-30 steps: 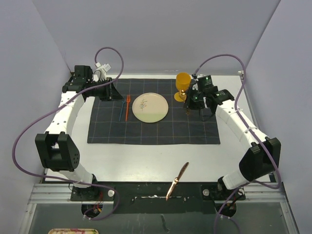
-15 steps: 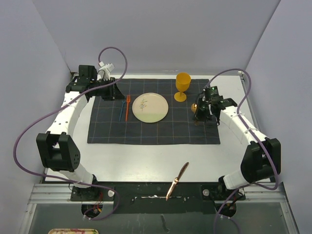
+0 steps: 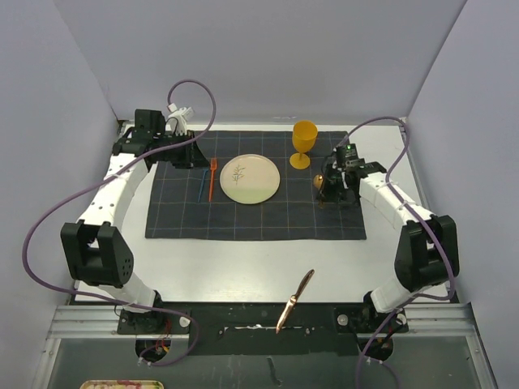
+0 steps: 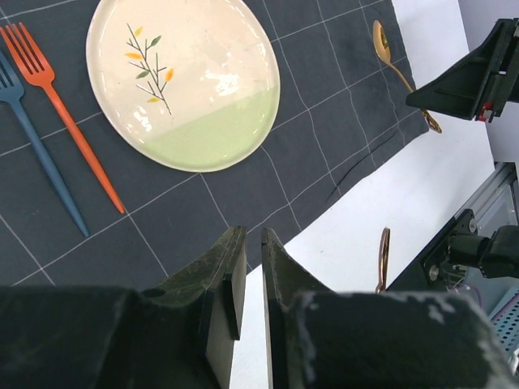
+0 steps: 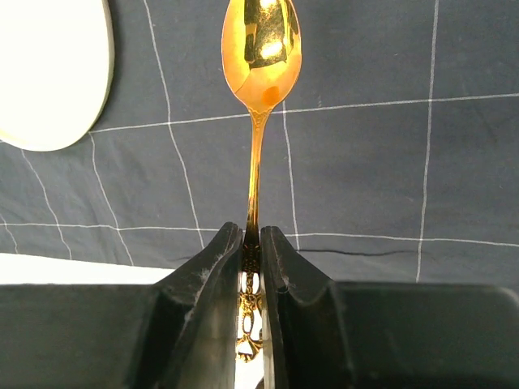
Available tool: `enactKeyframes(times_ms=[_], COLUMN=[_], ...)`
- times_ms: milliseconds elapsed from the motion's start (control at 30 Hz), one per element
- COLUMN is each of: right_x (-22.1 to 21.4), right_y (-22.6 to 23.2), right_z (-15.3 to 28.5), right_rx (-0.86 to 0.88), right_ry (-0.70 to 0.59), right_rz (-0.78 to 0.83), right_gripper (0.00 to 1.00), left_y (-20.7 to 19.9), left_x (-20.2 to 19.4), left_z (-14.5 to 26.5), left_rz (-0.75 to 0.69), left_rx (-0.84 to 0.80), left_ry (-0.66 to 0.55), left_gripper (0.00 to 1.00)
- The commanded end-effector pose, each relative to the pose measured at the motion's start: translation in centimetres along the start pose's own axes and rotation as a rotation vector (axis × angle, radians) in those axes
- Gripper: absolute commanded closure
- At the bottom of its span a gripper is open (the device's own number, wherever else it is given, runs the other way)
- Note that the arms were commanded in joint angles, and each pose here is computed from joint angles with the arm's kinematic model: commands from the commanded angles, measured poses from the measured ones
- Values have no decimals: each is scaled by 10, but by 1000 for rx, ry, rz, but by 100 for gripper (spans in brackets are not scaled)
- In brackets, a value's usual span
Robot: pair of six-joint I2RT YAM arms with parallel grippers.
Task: Set the dinner table for one person
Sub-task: Place the spoon on the napkin.
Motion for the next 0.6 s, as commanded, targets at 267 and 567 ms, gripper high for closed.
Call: enactKeyframes(times_ms=[267,567], right_x=[15,23], right_y=[18,39], right_z=[-37,-49], right_rx=[-22,-42], right_ry=[-52,-98], right_rz=[77,179], right_gripper=[100,100], left_y=[-26,-26], left_x=[11,7], left_z=[14,9], left_rz=[-168,-209], left_rx=[5,20], left_ry=[-109,-106], left_gripper=[88,88])
Point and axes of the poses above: each gripper's point midway between its finger pads, its own z axis back along the fingers, its own y axis along the line the jaws close on, x = y × z, the point moved 3 cm from there along z, back along the fingers, and after that the axes turned 14 degrees about z, right-handed, at the moved point
